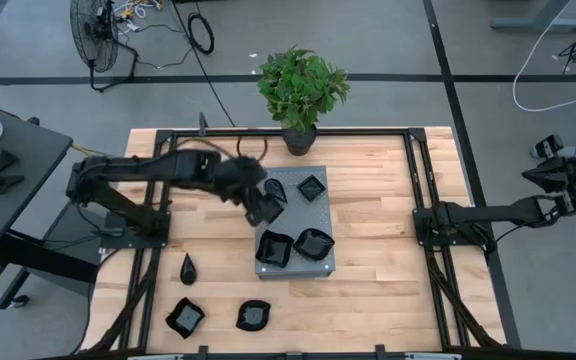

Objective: Pick & Place Mini shaped plates
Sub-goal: Stack the black bowl on top of the black bowl on the shelf

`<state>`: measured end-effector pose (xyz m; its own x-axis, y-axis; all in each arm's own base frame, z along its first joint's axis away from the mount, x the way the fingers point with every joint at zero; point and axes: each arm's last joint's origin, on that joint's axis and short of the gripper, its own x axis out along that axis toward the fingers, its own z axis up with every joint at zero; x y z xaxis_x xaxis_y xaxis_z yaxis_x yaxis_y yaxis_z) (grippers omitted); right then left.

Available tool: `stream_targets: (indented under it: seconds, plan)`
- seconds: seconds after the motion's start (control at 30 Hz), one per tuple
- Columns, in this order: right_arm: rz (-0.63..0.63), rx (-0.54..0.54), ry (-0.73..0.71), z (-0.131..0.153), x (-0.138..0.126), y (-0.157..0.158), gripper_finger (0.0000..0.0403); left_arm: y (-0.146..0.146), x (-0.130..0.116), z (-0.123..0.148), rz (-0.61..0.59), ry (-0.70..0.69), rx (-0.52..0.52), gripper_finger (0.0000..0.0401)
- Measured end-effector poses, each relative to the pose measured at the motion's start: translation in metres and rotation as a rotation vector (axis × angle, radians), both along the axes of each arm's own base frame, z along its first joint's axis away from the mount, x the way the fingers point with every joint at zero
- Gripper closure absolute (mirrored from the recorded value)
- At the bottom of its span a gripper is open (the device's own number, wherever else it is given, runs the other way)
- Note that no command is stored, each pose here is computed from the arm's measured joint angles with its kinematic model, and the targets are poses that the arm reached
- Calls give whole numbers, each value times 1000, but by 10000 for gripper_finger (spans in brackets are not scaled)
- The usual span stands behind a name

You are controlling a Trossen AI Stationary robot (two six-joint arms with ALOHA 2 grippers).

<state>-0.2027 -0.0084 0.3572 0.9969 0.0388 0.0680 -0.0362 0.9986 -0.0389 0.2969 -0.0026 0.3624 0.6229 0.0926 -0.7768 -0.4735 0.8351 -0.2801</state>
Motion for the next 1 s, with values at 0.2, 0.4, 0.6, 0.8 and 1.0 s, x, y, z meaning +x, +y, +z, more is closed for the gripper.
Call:
stream_targets:
  seconds: [0.2, 0.4, 0.6, 0.8, 1.0]
  plan:
    - [0, 0, 0, 0, 0, 0, 387, 33, 10, 11, -87, -152, 25, 397]
    - [0, 0, 0, 0, 0, 0, 387, 54, 13, 17, -169, -256, 36, 398]
    - [0, 0, 0, 0, 0, 0, 387, 67, 25, 10, -247, -294, -4, 397]
    - [0, 0, 0, 0, 0, 0, 387, 79, 43, -9, -276, -261, 51, 394]
    - [0, 0, 0, 0, 0, 0, 387, 94, 65, -31, -270, -261, 78, 397]
